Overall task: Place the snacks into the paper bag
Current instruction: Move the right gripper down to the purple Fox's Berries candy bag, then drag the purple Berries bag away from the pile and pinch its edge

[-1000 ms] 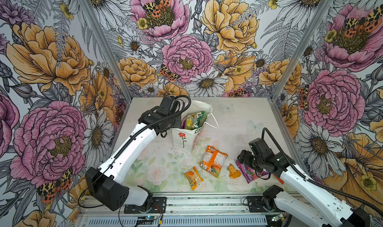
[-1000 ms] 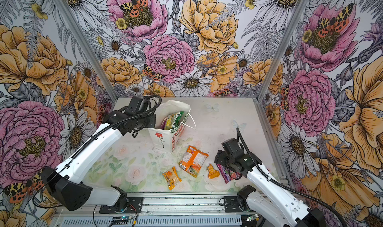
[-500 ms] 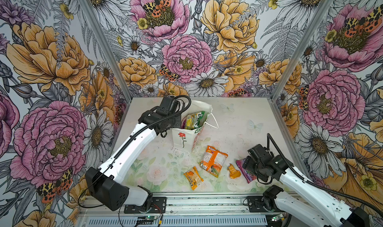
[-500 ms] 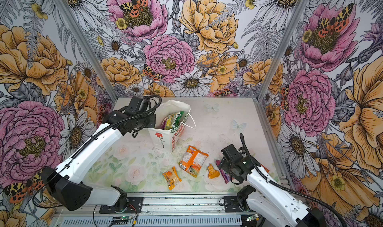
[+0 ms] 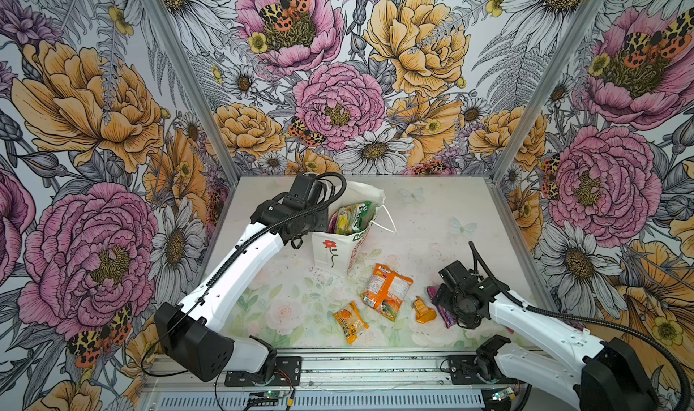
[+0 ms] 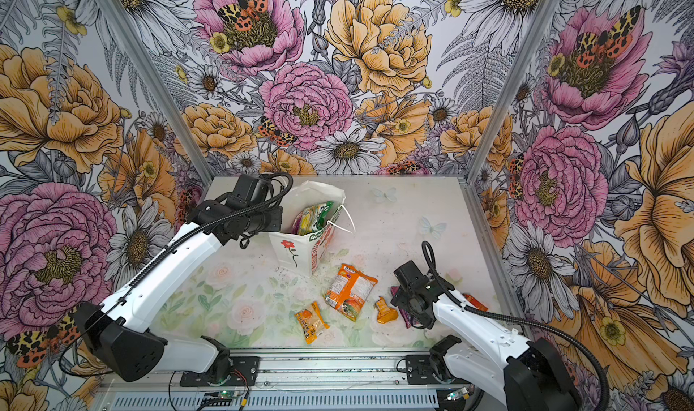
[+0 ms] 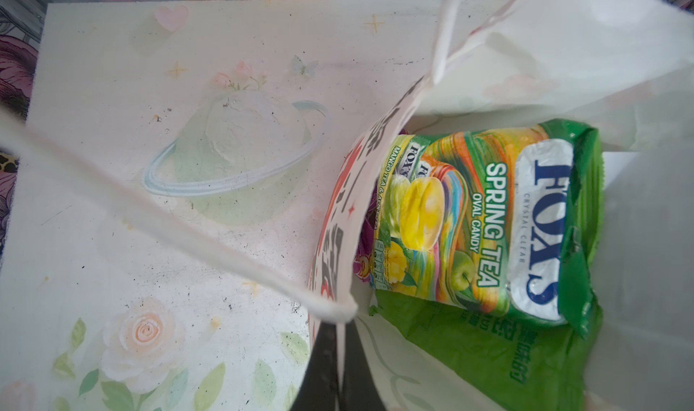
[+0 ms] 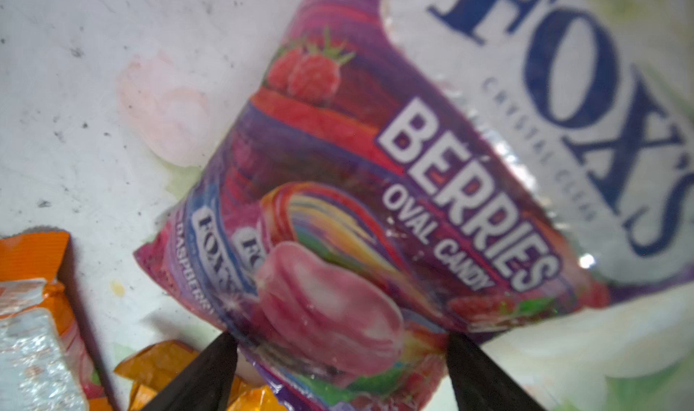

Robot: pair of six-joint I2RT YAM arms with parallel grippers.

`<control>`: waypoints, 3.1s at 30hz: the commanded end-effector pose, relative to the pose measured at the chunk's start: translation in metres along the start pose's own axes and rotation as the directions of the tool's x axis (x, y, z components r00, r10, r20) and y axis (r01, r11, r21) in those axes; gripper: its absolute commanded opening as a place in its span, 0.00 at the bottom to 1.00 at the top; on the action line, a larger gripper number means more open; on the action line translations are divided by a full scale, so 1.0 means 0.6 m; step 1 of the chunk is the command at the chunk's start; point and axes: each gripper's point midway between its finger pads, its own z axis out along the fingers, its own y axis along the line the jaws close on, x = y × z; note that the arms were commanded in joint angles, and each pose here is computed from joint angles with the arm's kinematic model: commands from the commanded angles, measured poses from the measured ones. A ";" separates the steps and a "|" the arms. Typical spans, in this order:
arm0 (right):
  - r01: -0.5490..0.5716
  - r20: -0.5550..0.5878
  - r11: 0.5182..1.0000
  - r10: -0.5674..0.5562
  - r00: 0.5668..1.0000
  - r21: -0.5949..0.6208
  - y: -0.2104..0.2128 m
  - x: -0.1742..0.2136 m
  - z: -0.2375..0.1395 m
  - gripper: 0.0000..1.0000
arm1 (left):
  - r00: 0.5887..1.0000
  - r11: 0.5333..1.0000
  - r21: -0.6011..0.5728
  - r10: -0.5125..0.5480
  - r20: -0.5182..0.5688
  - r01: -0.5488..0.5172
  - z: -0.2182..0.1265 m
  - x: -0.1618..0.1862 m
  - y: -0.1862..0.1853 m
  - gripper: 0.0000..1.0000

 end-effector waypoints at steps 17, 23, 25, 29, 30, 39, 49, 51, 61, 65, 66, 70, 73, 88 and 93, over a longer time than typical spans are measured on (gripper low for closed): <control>0.212 0.184 0.965 -0.183 0.966 -0.155 0.140 -0.117 -0.086 0.87 | 0.993 1.000 -0.004 -0.015 0.116 0.016 -0.027 -0.040 0.010 0.00; 0.055 0.180 0.994 -0.037 0.983 -0.094 0.039 -0.129 -0.082 0.87 | 0.994 1.000 -0.001 -0.014 0.112 0.014 -0.026 -0.039 0.009 0.00; -0.015 0.169 0.996 0.029 0.985 -0.084 0.013 -0.132 -0.071 0.86 | 0.993 1.000 0.002 -0.014 0.113 0.014 -0.026 -0.040 0.008 0.00; -0.084 0.165 0.994 0.096 0.982 -0.075 -0.010 -0.145 -0.059 0.87 | 0.993 1.000 0.002 -0.015 0.114 0.015 -0.026 -0.040 0.009 0.00; -0.089 0.168 0.993 0.101 0.981 -0.076 -0.010 -0.147 -0.056 0.86 | 0.994 1.000 0.001 -0.014 0.111 0.014 -0.025 -0.039 0.008 0.00; -0.052 0.125 0.989 0.069 0.990 -0.139 0.049 -0.145 -0.012 0.84 | 0.994 1.000 0.002 -0.020 0.111 0.020 -0.025 -0.040 0.009 0.00; 0.148 0.081 0.966 -0.134 0.988 -0.212 0.167 -0.145 -0.018 0.84 | 0.994 1.000 -0.002 -0.014 0.106 0.015 -0.021 -0.038 0.009 0.00; 0.154 0.101 0.967 -0.136 0.986 -0.202 0.160 -0.148 -0.027 0.84 | 0.994 1.000 -0.007 -0.013 0.109 0.014 -0.022 -0.039 0.011 0.00; 0.010 0.169 0.988 0.017 0.986 -0.156 0.043 -0.161 -0.049 0.84 | 0.995 1.000 -0.005 -0.012 0.102 0.012 -0.018 -0.038 0.010 0.00; -0.047 0.145 0.985 0.071 0.987 -0.166 0.022 -0.156 -0.031 0.82 | 0.995 1.000 -0.006 -0.012 0.103 0.013 -0.019 -0.038 0.010 0.00; -0.052 0.136 0.983 0.076 0.988 -0.175 0.023 -0.154 -0.027 0.81 | 0.995 1.000 -0.006 -0.012 0.103 0.012 -0.018 -0.038 0.010 0.00; -0.066 0.089 0.972 0.088 0.992 -0.225 0.038 -0.147 -0.008 0.74 | 0.995 1.000 -0.005 -0.011 0.102 0.012 -0.018 -0.038 0.009 0.00; -0.089 0.061 0.958 0.109 0.992 -0.272 0.053 -0.140 0.008 0.67 | 0.995 1.000 -0.005 -0.012 0.102 0.013 -0.018 -0.038 0.010 0.00; -0.080 0.014 0.946 0.089 0.996 -0.313 0.077 -0.122 0.036 0.08 | 0.995 1.000 -0.006 -0.011 0.096 0.012 -0.015 -0.036 0.010 0.00; -0.072 0.056 0.937 0.097 0.994 -0.341 0.081 -0.131 0.018 0.01 | 0.995 1.000 -0.005 -0.012 0.095 0.012 -0.014 -0.036 0.010 0.00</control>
